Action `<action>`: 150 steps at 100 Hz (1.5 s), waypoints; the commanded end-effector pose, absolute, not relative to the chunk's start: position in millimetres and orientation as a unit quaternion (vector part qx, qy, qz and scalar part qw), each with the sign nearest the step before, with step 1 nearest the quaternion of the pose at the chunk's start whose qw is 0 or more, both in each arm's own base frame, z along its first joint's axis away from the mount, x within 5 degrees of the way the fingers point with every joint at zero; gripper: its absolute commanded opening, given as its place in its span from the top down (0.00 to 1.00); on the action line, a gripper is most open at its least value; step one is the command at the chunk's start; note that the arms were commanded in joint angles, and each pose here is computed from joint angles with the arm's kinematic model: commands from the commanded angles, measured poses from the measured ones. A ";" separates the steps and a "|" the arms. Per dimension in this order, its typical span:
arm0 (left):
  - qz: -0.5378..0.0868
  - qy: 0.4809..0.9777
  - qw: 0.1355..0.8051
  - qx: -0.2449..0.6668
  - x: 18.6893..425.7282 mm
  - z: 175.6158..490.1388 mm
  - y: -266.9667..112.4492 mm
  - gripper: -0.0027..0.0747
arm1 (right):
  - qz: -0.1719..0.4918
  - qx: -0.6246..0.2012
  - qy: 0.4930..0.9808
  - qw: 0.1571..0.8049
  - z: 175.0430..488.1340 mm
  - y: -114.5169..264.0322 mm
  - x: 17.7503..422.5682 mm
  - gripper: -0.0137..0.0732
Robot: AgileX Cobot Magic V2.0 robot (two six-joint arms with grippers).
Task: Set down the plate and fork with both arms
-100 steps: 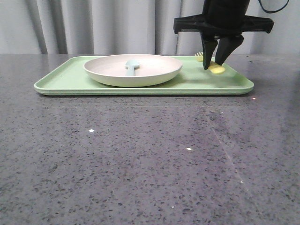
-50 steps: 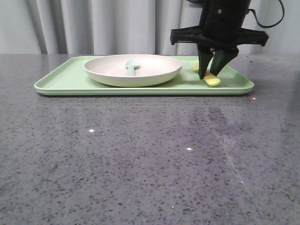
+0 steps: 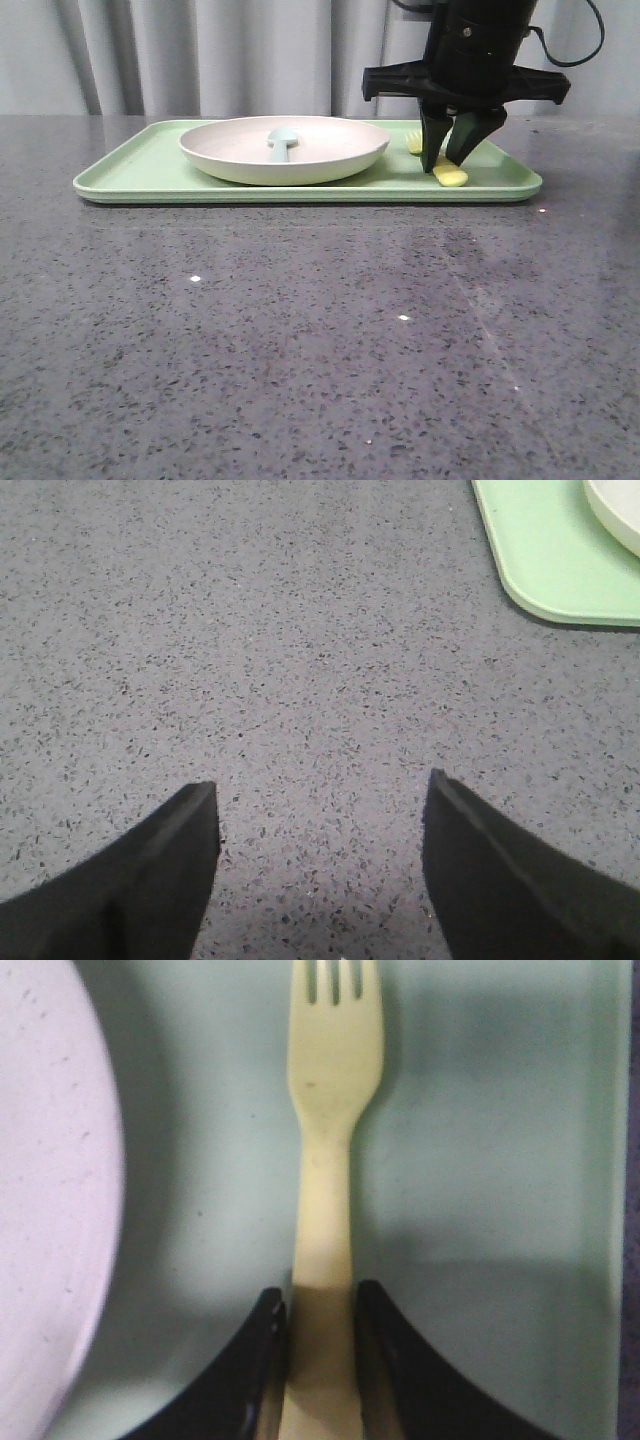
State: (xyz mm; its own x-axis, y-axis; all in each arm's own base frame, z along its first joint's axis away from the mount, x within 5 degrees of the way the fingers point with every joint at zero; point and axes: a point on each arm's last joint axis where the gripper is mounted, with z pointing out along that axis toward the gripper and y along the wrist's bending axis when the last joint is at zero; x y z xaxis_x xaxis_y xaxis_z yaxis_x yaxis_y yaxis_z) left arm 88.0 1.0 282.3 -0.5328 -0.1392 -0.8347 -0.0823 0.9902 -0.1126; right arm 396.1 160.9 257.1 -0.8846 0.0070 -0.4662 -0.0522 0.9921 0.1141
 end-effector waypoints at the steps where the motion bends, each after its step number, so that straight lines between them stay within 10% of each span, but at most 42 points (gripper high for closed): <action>1: -0.037 0.850 0.521 -0.066 91.8 297.0 0.7 0.41 | 0.075 -0.013 0.956 0.285 282.9 157.3 396.2 0.83; 23: -0.037 0.850 0.521 -0.066 91.8 297.0 0.7 0.41 | 0.083 -0.006 0.959 0.270 275.4 159.8 397.5 0.80; 54: -0.037 0.850 0.521 -0.066 91.8 297.0 0.7 0.41 | 0.083 -0.006 0.960 0.268 275.2 159.8 397.2 0.44; 150: -0.037 0.850 0.521 -0.066 91.8 297.0 0.7 0.41 | 0.006 -0.005 0.885 0.465 427.3 74.4 291.1 0.44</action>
